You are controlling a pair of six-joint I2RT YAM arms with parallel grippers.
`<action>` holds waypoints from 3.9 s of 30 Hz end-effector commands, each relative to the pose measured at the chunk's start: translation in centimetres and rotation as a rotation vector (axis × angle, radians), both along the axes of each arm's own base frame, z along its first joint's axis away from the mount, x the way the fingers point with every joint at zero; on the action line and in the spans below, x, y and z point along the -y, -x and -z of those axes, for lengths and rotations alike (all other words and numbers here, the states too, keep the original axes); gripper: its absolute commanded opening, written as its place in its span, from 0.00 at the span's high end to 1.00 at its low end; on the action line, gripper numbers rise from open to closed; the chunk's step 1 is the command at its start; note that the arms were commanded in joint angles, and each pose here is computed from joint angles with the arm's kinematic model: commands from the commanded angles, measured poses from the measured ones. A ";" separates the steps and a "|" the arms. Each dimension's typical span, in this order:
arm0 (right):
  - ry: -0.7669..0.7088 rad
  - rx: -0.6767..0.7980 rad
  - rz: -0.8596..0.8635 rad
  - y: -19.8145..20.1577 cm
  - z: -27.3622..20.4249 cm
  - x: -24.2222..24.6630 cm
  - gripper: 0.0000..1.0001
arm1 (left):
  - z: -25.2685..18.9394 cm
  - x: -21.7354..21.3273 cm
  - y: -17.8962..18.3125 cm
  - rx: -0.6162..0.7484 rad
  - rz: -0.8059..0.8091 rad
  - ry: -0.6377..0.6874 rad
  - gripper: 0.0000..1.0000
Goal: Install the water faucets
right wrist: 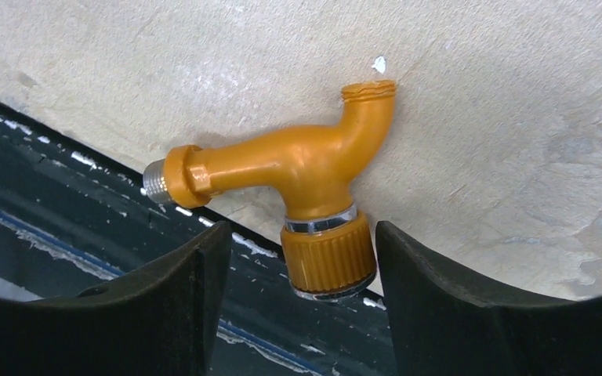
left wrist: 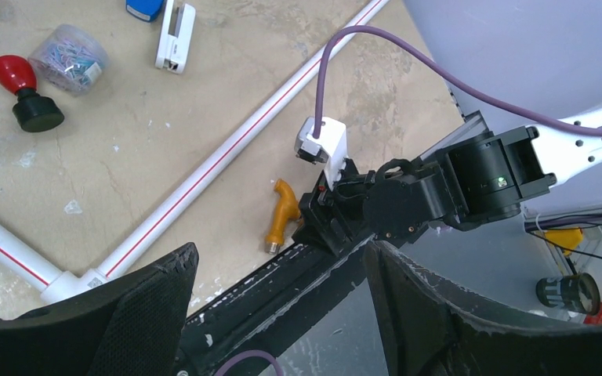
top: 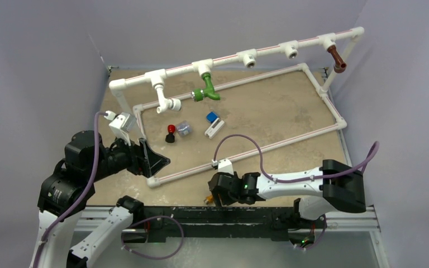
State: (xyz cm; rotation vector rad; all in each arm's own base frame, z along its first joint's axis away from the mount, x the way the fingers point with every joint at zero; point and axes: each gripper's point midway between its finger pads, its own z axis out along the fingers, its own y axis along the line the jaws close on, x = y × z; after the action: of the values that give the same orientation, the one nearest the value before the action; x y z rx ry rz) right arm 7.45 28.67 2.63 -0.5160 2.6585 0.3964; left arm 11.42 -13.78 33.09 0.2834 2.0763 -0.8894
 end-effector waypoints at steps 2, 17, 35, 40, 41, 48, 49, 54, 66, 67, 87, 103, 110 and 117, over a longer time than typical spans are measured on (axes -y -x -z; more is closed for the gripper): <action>0.029 0.058 0.014 -0.7 -0.7 -0.4 0.34 | 0.2 0.0 -0.1 0.013 0.011 -0.011 0.24; 0.104 0.119 -0.003 -0.7 -0.3 -0.8 1.00 | 0.7 0.7 0.7 -0.051 0.043 0.023 0.24; -0.285 0.110 -0.029 0.2 -9.9 -4.9 1.00 | 5.7 2.5 3.2 -0.286 0.135 0.091 0.24; -0.389 0.135 -0.039 0.0 -13.4 -6.1 1.00 | 7.5 2.9 4.0 -0.369 0.146 0.127 0.24; -0.402 0.140 -0.042 -0.1 -14.0 -6.4 1.00 | 7.6 3.0 4.1 -0.379 0.147 0.136 0.24; -0.535 0.175 -0.093 -0.2 -19.6 -9.7 1.00 | 8.6 4.4 4.7 -0.459 0.199 0.236 0.24; -0.543 0.179 -0.102 -0.2 -19.9 -10.1 1.00 | 8.6 4.5 4.7 -0.464 0.199 0.244 0.24; -0.545 0.196 -0.121 -0.2 -20.7 -11.4 1.00 | 8.7 4.7 4.7 -0.489 0.195 0.269 0.25; -0.536 0.212 -0.110 -0.3 -21.1 -12.0 1.00 | 9.6 4.8 5.3 -0.527 0.215 0.285 0.45; -0.533 0.212 -0.108 -0.3 -21.0 -11.9 1.00 | 9.6 4.8 5.3 -0.527 0.214 0.284 0.46; -0.596 0.227 -0.125 0.1 -21.8 -10.9 0.61 | 8.7 5.2 6.1 -0.540 0.251 0.338 1.00; -0.748 0.409 -0.494 2.8 -26.3 -8.7 0.16 | 6.4 6.0 6.6 -0.527 0.325 0.455 1.00; -0.807 0.603 -0.742 4.2 -29.2 -8.2 0.11 | 4.8 6.4 7.0 -0.505 0.397 0.491 1.00; -0.835 0.885 -0.944 4.8 -32.2 -6.5 0.10 | 3.1 6.4 7.9 -0.480 0.470 0.511 1.00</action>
State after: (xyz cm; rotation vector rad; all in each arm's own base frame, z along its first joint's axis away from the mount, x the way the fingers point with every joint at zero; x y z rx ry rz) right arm 3.31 35.75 31.32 -1.1514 1.4272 1.1719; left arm 4.46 -20.06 27.33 0.1845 2.2358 -1.8197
